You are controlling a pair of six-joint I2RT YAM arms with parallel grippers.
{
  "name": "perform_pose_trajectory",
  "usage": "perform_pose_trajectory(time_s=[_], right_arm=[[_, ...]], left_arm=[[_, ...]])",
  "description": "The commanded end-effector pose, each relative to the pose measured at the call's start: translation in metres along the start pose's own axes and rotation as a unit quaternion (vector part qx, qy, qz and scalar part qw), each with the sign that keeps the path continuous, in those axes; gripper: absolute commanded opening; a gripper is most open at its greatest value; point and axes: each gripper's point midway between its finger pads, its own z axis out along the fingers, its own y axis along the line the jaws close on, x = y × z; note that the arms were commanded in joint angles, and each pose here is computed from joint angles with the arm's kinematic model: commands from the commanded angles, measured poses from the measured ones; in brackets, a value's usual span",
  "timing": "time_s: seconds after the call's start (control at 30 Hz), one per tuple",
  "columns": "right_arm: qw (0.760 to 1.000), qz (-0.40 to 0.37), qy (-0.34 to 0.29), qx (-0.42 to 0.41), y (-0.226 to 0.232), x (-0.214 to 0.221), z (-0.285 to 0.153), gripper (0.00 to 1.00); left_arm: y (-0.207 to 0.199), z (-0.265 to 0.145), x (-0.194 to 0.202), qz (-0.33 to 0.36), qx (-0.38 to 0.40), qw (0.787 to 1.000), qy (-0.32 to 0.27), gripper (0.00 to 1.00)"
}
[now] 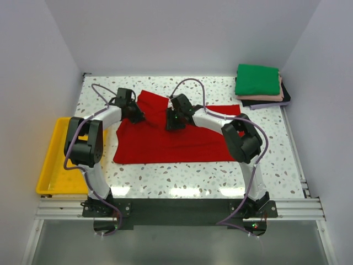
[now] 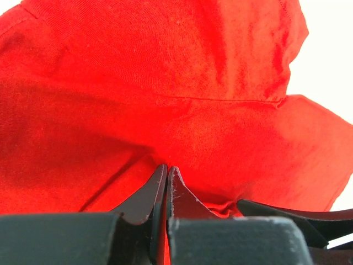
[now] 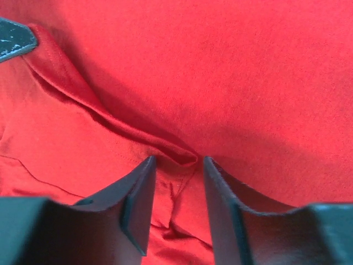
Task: Fold and stack the t-shirts
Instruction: Fold the tshirt
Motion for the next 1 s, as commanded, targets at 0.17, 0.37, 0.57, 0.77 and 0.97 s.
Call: perform_pose_trajectory(time_s=[0.17, 0.37, 0.57, 0.77, 0.97], right_arm=[[0.999, 0.014, -0.039, -0.009, 0.012, -0.021, -0.011, 0.22], [0.998, 0.015, -0.05, -0.03, 0.021, -0.029, -0.015, 0.1], [0.997, 0.015, -0.062, -0.037, 0.026, -0.035, -0.023, 0.03], [0.996, 0.006, -0.083, -0.039, 0.03, -0.047, -0.036, 0.01], [0.994, -0.008, -0.094, -0.047, 0.036, -0.056, -0.047, 0.01]], left_arm=[[-0.023, -0.01, -0.016, 0.016, 0.03, 0.999, -0.019, 0.0], [-0.028, -0.019, -0.021, 0.02, 0.035, 0.999, -0.03, 0.0], [-0.03, -0.024, -0.023, 0.024, 0.035, 0.999, -0.034, 0.0], [-0.031, -0.031, -0.026, 0.026, 0.036, 0.998, -0.04, 0.0], [-0.028, -0.039, -0.03, 0.022, 0.029, 0.998, -0.054, 0.0]])
